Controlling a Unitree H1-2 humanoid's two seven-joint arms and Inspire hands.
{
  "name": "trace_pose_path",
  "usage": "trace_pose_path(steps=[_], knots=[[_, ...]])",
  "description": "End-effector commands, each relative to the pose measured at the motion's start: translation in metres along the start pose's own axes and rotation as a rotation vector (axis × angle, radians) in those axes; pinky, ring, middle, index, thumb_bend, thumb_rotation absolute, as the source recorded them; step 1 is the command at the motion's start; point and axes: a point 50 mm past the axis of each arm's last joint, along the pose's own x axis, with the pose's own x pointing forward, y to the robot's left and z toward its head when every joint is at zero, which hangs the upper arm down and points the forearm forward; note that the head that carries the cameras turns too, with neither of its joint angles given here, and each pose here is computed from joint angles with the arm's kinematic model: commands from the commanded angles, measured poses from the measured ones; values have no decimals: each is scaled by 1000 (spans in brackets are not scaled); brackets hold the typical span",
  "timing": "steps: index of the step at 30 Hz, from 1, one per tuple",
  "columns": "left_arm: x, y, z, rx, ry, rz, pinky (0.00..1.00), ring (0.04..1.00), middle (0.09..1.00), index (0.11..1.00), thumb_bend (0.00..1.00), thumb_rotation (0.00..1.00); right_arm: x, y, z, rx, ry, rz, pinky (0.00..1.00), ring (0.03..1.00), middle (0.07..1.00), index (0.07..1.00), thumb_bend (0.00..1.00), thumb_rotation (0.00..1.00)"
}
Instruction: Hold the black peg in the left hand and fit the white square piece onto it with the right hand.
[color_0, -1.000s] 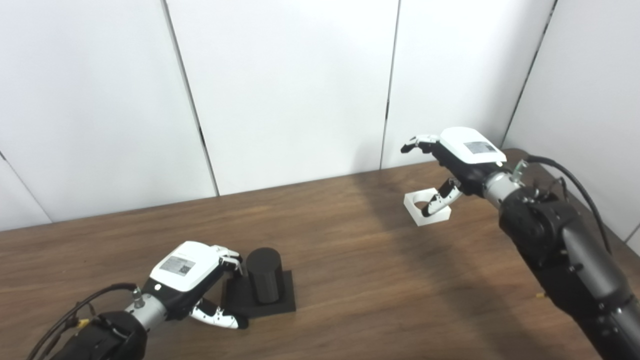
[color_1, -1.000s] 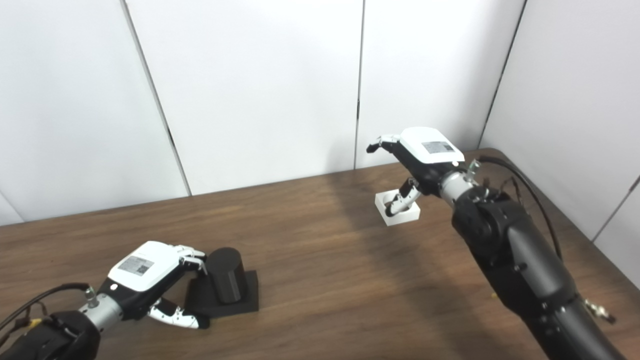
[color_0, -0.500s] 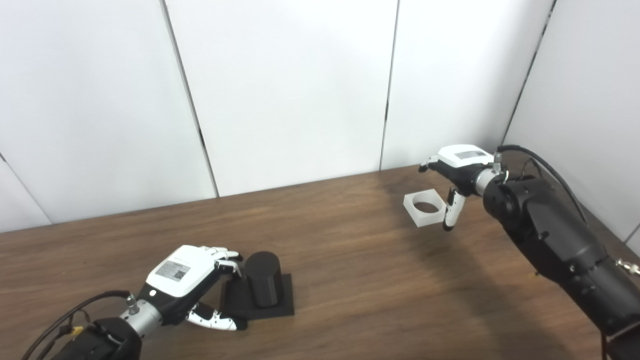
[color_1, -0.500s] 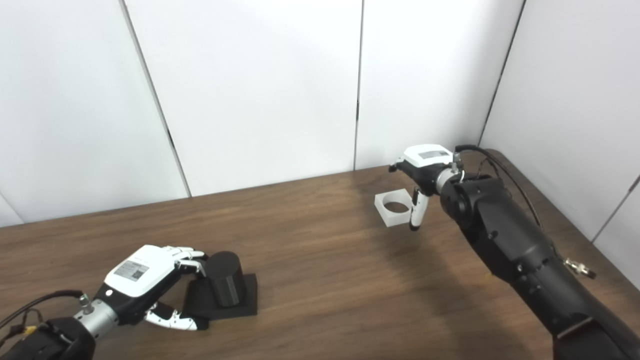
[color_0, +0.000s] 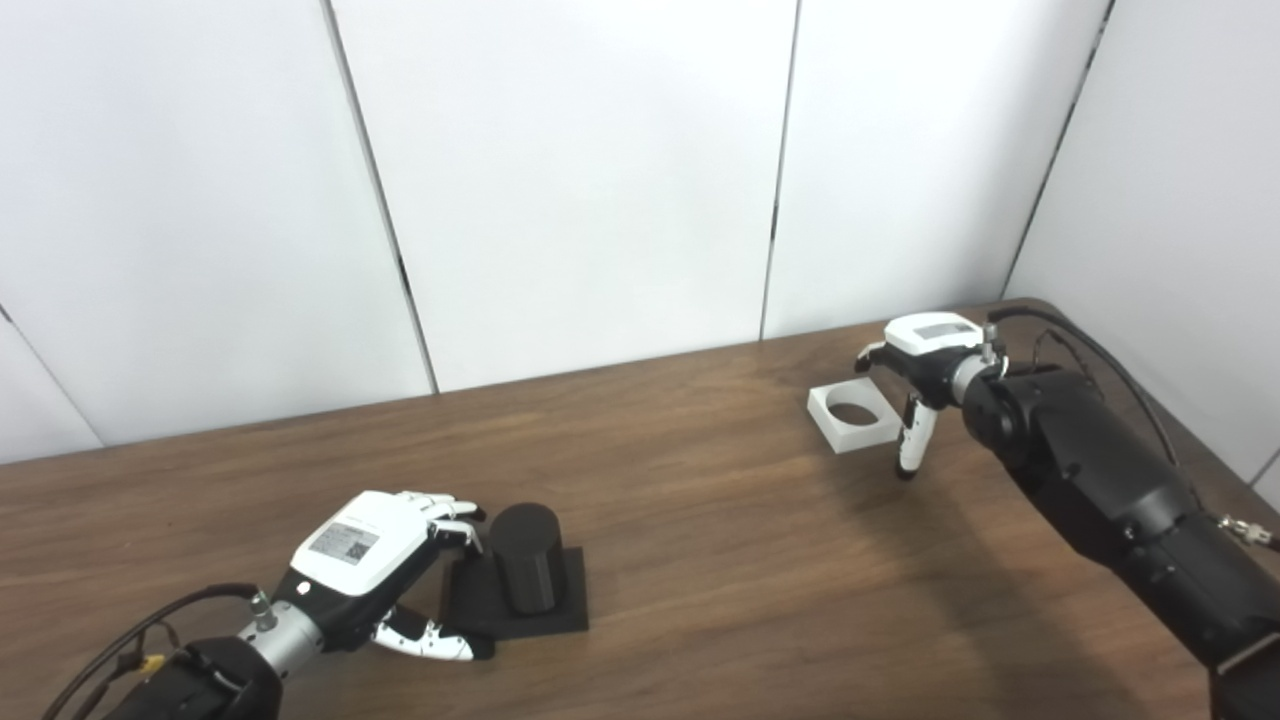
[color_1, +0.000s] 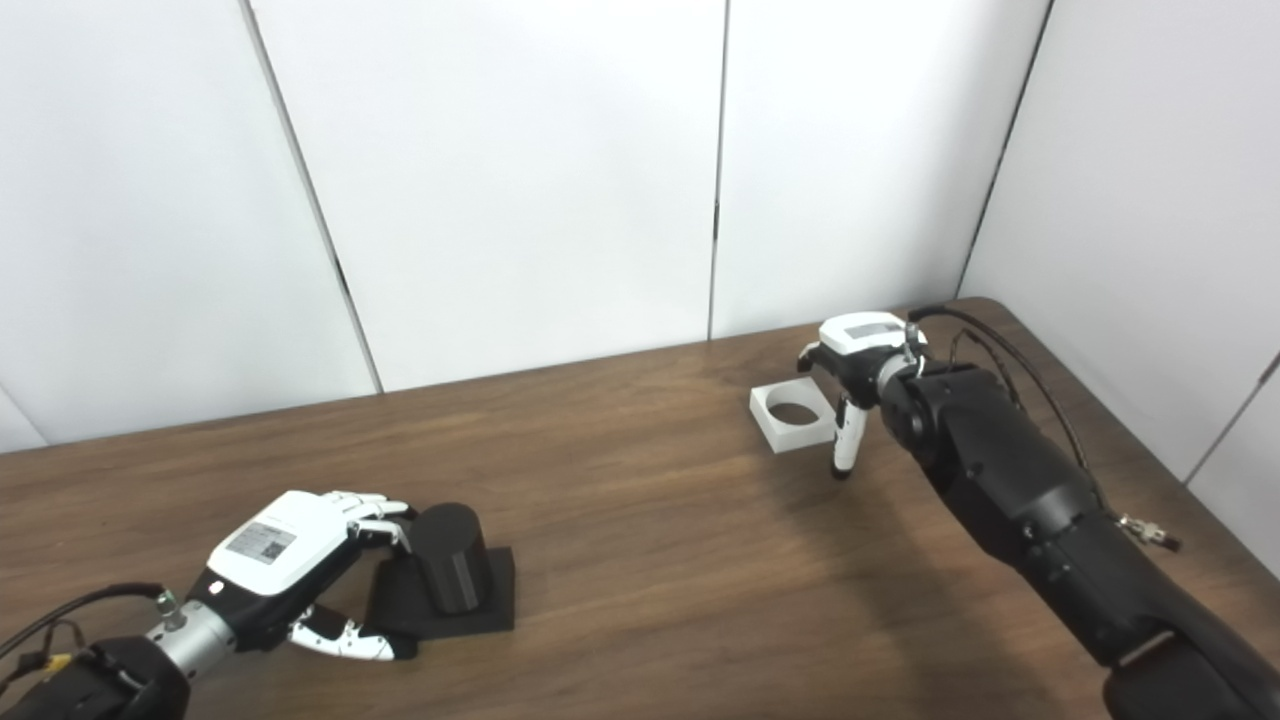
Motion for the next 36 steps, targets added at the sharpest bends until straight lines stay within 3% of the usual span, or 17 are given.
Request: trace_pose_path(steps=[1,10,22,36], knots=[[-41,-70,1,33,37,-350,793,841,837,495,519,83,0,-30,-2,-3,1,-95,715,845,894,860,934,131],[-41,-64,4,16,49,-338,828,841,828,494,521,79,2,-26,3,5,3,-81,734,866,904,863,887,137],[-41,-60,12,25,45,-340,762,819,818,494,522,74,7,-21,10,11,-27,-80,721,854,901,856,868,145],[-41,-53,16,24,49,-334,753,815,812,493,522,73,30,-23,25,-24,-55,-26,735,851,879,753,831,160]])
